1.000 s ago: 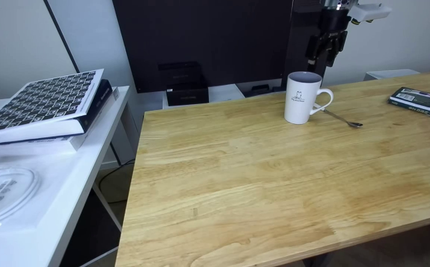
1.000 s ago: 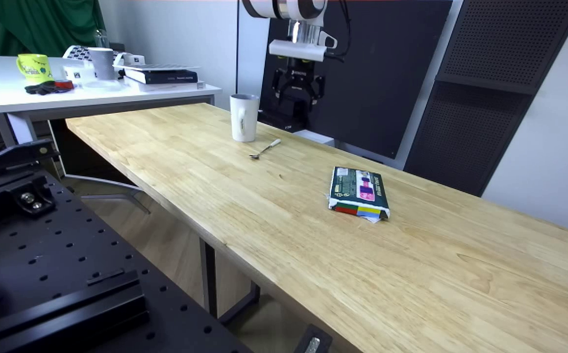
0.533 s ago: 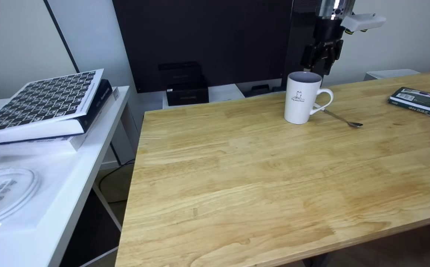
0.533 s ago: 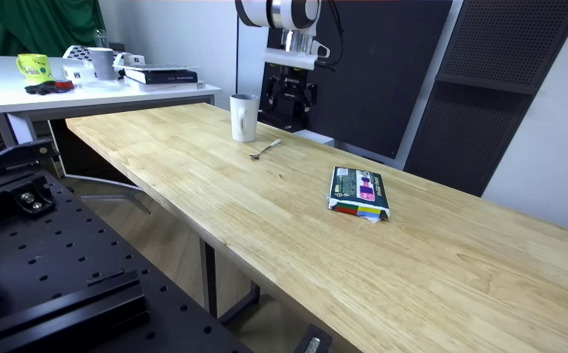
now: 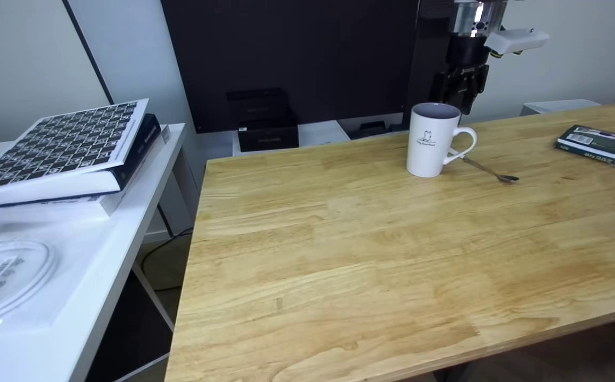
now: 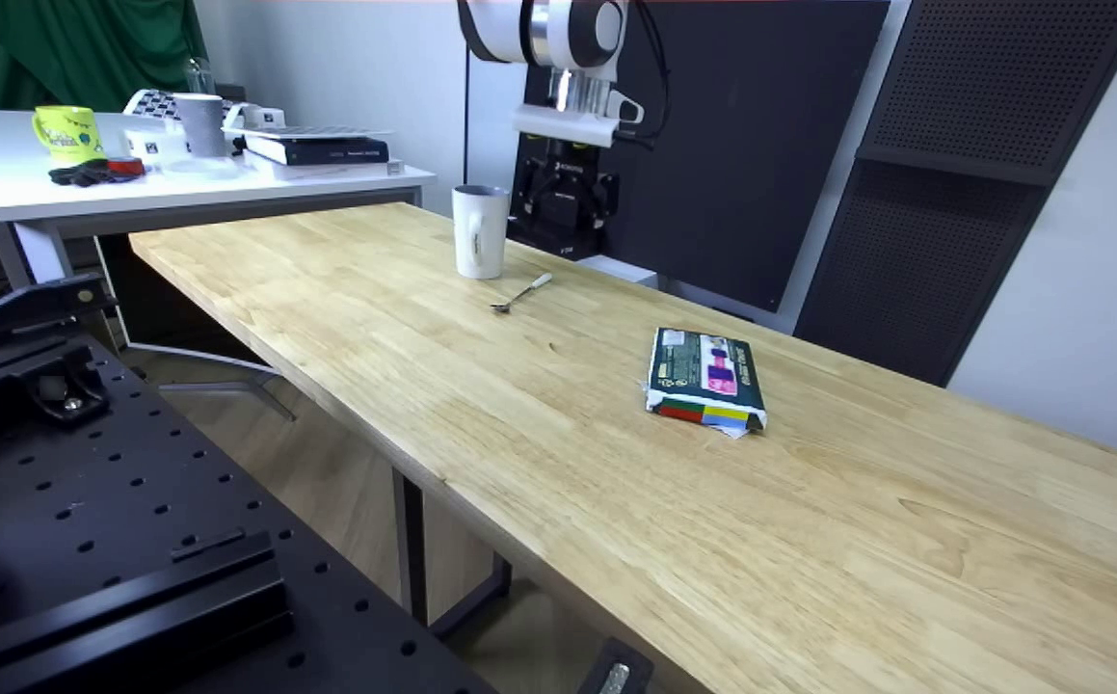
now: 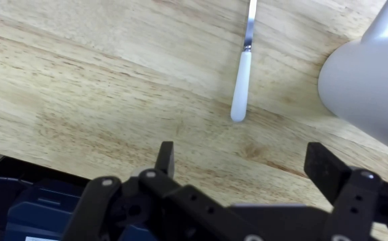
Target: Put the spoon in the cup then take it out and put it on the table
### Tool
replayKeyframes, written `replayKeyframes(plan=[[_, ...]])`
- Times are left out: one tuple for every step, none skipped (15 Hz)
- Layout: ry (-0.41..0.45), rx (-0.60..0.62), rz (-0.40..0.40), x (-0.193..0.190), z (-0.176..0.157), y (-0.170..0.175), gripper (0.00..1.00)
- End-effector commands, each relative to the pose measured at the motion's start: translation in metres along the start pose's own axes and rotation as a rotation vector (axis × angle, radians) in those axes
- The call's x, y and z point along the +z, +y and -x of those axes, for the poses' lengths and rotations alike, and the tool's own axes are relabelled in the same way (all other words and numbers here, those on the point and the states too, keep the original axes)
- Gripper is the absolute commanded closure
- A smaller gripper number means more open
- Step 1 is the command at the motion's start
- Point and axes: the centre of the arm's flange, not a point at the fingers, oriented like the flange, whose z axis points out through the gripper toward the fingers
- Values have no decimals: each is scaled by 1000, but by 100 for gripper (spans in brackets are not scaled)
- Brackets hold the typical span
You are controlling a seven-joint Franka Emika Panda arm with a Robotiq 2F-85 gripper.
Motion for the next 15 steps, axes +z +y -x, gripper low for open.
replayKeyframes(plan=[[0,0,0,0,0,0,0],[0,0,0,0,0,0,0],[0,0,0,0,0,0,0],[0,0,0,0,0,0,0],[0,0,0,0,0,0,0],[0,0,0,0,0,0,0],[0,0,0,0,0,0,0],[-5,5,1,2,1,1,0],[-5,5,-9,4,2,1,0],[-5,10,-7,7,2,1,0],[-7,18,-11,11,3,1,0],[-7,26,-19,16,4,1,0],[-11,34,-23,22,4,1,0],[-16,36,-29,26,5,1,0],[-23,37,-34,32,5,0,0]])
